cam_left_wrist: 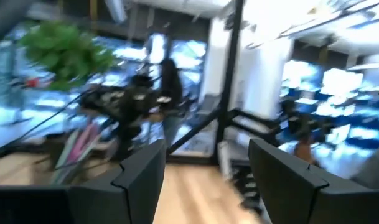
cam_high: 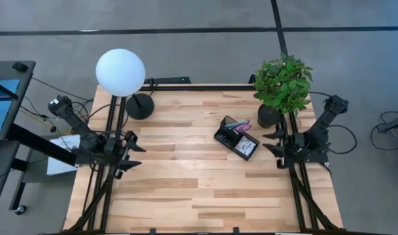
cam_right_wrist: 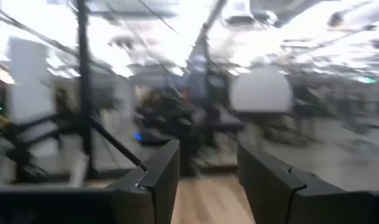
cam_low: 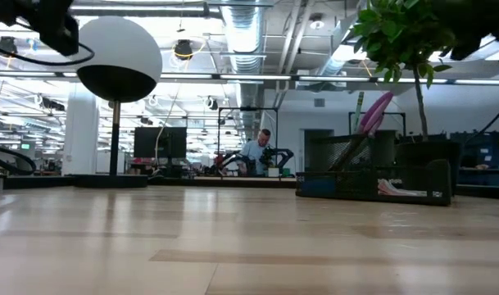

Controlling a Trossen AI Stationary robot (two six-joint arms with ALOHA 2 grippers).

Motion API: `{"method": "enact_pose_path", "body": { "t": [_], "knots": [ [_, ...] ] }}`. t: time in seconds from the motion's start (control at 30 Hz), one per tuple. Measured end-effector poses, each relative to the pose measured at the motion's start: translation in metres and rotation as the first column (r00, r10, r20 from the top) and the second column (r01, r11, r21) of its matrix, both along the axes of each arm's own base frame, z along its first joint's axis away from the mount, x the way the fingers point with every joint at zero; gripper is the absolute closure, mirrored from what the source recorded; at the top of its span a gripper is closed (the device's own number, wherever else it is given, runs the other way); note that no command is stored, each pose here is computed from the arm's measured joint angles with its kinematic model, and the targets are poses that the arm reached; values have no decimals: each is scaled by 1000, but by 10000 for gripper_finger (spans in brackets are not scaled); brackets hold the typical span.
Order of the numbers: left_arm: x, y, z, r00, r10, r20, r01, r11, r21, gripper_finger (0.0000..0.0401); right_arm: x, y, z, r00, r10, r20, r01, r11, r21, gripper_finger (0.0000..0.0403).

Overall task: Pick and place office supplies into organizer
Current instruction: Return to Home Position

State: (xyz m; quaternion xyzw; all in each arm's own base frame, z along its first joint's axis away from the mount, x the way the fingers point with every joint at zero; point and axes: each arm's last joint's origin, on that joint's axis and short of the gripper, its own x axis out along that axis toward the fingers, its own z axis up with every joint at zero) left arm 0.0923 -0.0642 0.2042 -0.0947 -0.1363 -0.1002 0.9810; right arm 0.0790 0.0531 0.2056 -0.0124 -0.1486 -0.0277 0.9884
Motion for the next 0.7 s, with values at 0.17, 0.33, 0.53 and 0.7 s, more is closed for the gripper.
{"method": "enact_pose_path", "body": {
  "t": [0.17,0.33,0.53,0.7],
  "knots": [
    [-1,6,-10,987,111,-118,-118,992,-53,175,-3,-8,-9,981,-164,-104,168,985,31,247],
    [-5,10,-9,988,110,-108,-117,992,-52,175,-7,-11,-12,988,-110,-105,115,993,42,250],
    [-10,11,-11,993,63,-97,-61,998,29,175,-4,-8,-27,975,-86,-207,99,994,51,246],
    [-9,9,-25,980,18,-200,8,992,126,175,-2,-9,-36,958,-100,-269,122,990,66,246]
  ]
}}
